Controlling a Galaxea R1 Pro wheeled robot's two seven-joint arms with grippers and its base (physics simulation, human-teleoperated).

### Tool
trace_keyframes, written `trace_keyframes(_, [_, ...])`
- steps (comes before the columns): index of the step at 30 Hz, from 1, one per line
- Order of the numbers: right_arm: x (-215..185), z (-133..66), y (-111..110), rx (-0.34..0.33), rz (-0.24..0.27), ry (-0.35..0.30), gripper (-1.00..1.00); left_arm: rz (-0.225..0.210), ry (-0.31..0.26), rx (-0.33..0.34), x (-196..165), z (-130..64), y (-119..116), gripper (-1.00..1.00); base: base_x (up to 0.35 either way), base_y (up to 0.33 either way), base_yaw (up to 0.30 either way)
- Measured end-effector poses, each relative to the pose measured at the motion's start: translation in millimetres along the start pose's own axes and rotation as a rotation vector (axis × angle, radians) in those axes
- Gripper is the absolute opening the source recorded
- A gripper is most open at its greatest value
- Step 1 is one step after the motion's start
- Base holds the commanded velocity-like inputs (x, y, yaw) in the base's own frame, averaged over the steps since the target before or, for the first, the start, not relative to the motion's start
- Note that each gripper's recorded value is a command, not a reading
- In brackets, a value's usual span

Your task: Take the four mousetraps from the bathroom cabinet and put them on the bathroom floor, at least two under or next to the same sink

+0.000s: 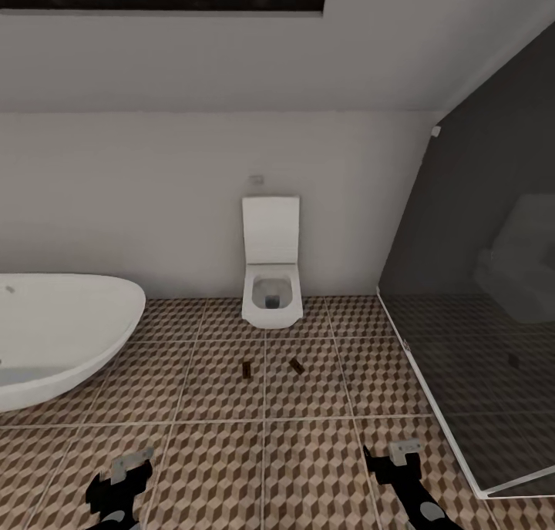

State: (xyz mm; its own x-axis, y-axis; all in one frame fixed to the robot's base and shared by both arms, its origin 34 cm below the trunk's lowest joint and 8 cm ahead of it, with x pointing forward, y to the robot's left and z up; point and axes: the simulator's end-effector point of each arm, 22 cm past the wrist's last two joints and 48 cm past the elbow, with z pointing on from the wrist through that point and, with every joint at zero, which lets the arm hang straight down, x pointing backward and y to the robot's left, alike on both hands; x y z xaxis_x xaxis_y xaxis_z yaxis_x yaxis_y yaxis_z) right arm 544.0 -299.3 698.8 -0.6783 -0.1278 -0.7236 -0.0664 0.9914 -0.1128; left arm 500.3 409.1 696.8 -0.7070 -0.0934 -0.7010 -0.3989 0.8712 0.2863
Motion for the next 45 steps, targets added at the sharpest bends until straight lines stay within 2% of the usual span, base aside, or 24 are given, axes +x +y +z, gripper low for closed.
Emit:
trace_keyframes(2, [1, -0.2, 0, 0.001, 0.001, 0.004, 1.00, 0.001, 0.000, -0.004, 1, -0.4, 1, 1.00, 0.000, 0.000, 0.000])
trace_keyframes(4, [21, -5.3, -3, 0.007, -0.001, 0.045, 1.00, 0.002, 0.001, -0.005, 2, -0.9, 1, 1.00, 0.000, 0.000, 0.000])
trace_keyframes(6, [67, -21.5, -7, 0.015, -0.001, 0.135, 1.00, 0.001, 0.002, -0.004, 2, -1.4, 0, 1.00, 0.000, 0.000, 0.000])
trace_keyframes(7, [78, -26.3, -7, 0.016, -0.003, 0.159, 1.00, 0.001, 0.002, -0.004, 2, -1.5, -1, 1.00, 0.000, 0.000, 0.000])
trace_keyframes(9, [121, -48.5, -9, 0.020, -0.005, 0.236, 1.00, 0.001, 0.003, -0.002, 3, -2.0, -2, 1.00, 0.000, 0.000, 0.000])
trace_keyframes(11, [139, -61.9, -6, 0.016, -0.007, 0.252, 1.00, 0.001, 0.004, 0.002, 3, -2.5, -3, 1.00, 0.000, 0.000, 0.000])
trace_keyframes(15, [146, -71.2, -4, 0.010, -0.010, 0.225, 1.00, 0.001, 0.018, 0.022, 13, -9.5, -15, 1.00, 0.000, 0.000, 0.000])
trace_keyframes(17, [139, -68.5, -2, 0.006, -0.008, 0.203, 1.00, 0.004, 0.030, 0.031, 22, -14.6, -20, 1.00, 0.000, 0.000, 0.000])
trace_keyframes(19, [115, -57.9, 2, -0.002, -0.006, 0.143, 1.00, 0.016, 0.060, 0.040, 45, -24.9, -19, 1.00, 0.000, 0.000, 0.000])
trace_keyframes(21, [103, -52.9, 4, -0.007, -0.005, 0.113, 1.00, 0.030, 0.075, 0.060, 63, -33.7, -18, 1.00, 0.000, 0.000, 0.000])
trace_keyframes(24, [93, -49.3, 5, -0.010, -0.002, 0.088, 1.00, 0.057, 0.049, 0.122, 86, -52.0, -20, 1.00, 0.000, 0.000, 0.000])
trace_keyframes(26, [88, -48.3, 5, -0.008, 0.001, 0.071, 1.00, 0.068, 0.030, 0.141, 99, -63.5, -14, 1.00, 0.000, 0.000, 0.000])
trace_keyframes(32, [84, -48.8, 6, -0.006, 0.007, 0.051, 1.00, 0.073, 0.018, 0.151, 105, -70.0, -12, 1.00, 0.000, 0.000, 0.000])
trace_keyframes(45, [87, -50.4, 5, -0.002, 0.010, 0.054, 1.00, 0.073, 0.018, 0.150, 106, -70.5, -11, 1.00, 0.000, 0.000, 0.000])
